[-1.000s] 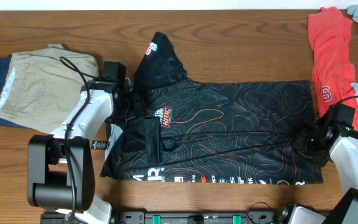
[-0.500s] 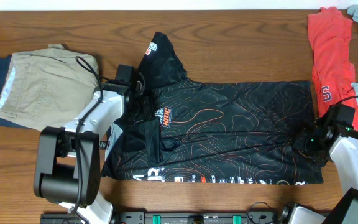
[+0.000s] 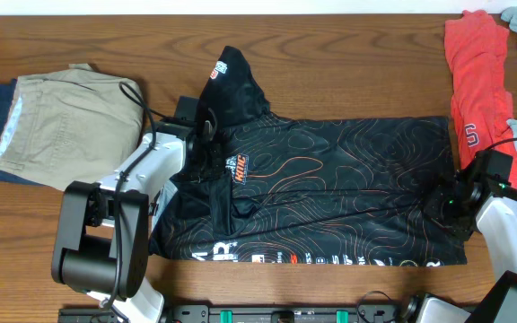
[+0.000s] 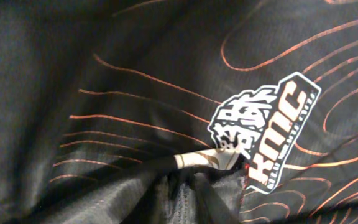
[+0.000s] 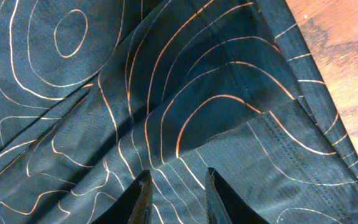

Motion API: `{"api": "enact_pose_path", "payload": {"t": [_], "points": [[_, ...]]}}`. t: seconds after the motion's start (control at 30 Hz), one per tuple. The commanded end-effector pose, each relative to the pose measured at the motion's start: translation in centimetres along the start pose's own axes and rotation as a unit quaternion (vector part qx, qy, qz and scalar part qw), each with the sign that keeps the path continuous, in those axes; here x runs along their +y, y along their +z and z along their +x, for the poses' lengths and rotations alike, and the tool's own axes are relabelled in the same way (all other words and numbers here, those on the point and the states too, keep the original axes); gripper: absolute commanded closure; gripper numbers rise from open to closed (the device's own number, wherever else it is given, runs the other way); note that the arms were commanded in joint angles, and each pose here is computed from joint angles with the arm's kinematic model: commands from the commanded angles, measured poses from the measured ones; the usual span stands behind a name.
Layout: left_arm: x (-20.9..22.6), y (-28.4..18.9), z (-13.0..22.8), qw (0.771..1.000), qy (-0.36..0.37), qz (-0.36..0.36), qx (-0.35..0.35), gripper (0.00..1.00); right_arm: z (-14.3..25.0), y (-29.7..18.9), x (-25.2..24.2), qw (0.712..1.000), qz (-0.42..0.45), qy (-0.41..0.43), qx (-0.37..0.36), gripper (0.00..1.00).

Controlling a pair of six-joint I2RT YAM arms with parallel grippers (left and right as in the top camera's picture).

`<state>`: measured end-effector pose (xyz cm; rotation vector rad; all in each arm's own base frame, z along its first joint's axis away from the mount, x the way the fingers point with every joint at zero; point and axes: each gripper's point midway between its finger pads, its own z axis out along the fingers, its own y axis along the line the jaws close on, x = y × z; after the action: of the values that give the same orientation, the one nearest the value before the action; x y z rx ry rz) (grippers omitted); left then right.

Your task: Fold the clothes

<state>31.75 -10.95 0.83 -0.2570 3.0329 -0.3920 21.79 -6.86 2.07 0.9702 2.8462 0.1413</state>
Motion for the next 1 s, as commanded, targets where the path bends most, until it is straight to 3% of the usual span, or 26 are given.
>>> {"api": "enact_pose_path", "payload": {"t": [0.0,0.3,0.57,0.67,0.97], "points": [[0.9,0.4,0.3,1.0,0.005,-0.019,0.004,0.94,-0.4,-0.2,0.3,1.0,0.001,-0.009,-0.006,0.73],[0.9,-2.1,0.8,1.0,0.004,-0.026,-0.005,0.94,-0.4,-0.2,0.3,1.0,0.001,-0.01,-0.006,0.73],[6.5,-8.5,4.0,0.982,-0.108,-0.154,-0.024,0.94,-0.5,-0.2,0.3,1.0,0.001,-0.01,-0.007,0.73],[8.0,-9.4,5.8,0.973,-0.123,-0.196,-0.001,0.94,-0.5,-0.2,0.3,1.0,0.001,-0.01,-0.008,0.73],[9.7,-8.9,10.1,0.957,-0.154,-0.236,0.066,0.93,-0.4,-0.2,0.3,1.0,0.001,-0.01,-0.006,0.73]]}}
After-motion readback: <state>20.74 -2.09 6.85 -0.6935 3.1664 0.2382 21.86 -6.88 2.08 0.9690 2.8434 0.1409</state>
